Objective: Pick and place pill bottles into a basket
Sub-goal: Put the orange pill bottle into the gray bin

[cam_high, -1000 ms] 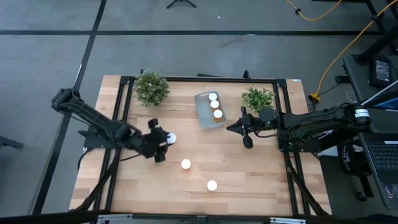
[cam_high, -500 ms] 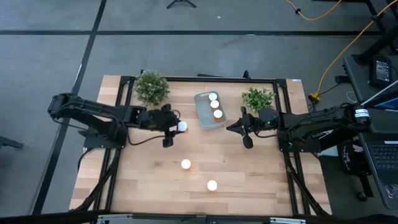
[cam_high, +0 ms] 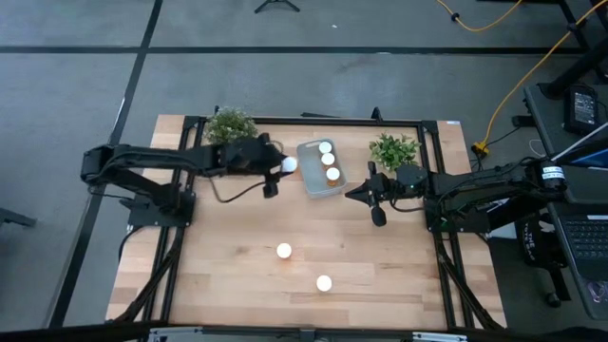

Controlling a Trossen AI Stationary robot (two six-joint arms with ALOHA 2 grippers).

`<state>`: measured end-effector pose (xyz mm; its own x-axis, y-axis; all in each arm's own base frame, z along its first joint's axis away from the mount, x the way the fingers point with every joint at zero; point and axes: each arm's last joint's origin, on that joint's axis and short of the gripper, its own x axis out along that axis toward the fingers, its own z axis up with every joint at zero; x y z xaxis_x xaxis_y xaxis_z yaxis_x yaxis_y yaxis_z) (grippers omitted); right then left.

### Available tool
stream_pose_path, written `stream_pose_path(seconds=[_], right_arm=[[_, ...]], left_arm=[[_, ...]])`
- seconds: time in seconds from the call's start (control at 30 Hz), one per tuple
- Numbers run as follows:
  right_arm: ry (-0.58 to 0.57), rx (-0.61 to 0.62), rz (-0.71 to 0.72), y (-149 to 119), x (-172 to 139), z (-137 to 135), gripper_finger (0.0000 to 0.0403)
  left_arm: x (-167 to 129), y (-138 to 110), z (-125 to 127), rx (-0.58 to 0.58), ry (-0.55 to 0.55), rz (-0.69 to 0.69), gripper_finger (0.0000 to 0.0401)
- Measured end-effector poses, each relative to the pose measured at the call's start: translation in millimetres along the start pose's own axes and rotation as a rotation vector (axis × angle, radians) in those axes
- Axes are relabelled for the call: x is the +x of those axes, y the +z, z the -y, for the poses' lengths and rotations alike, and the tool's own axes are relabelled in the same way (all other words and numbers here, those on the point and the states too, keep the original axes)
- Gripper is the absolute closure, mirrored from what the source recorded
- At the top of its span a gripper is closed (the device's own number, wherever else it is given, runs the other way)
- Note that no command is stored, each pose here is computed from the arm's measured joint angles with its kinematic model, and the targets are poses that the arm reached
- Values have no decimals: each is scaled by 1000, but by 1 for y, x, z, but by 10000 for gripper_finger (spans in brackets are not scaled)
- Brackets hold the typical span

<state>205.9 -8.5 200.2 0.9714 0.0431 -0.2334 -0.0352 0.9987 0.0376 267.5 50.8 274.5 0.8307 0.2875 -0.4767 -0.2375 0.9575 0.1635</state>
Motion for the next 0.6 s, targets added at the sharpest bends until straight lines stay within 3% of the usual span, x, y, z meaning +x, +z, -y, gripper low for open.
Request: stream_pose_path(seconds=[0.43, 0.6], right_arm=[[0, 0, -3, 0, 0, 0, 385], [0, 0, -8, -1, 0, 0, 385]], left_arm=[[67, 34, -37, 89, 19, -127, 210], [84, 32, -49, 72, -74, -127, 210]])
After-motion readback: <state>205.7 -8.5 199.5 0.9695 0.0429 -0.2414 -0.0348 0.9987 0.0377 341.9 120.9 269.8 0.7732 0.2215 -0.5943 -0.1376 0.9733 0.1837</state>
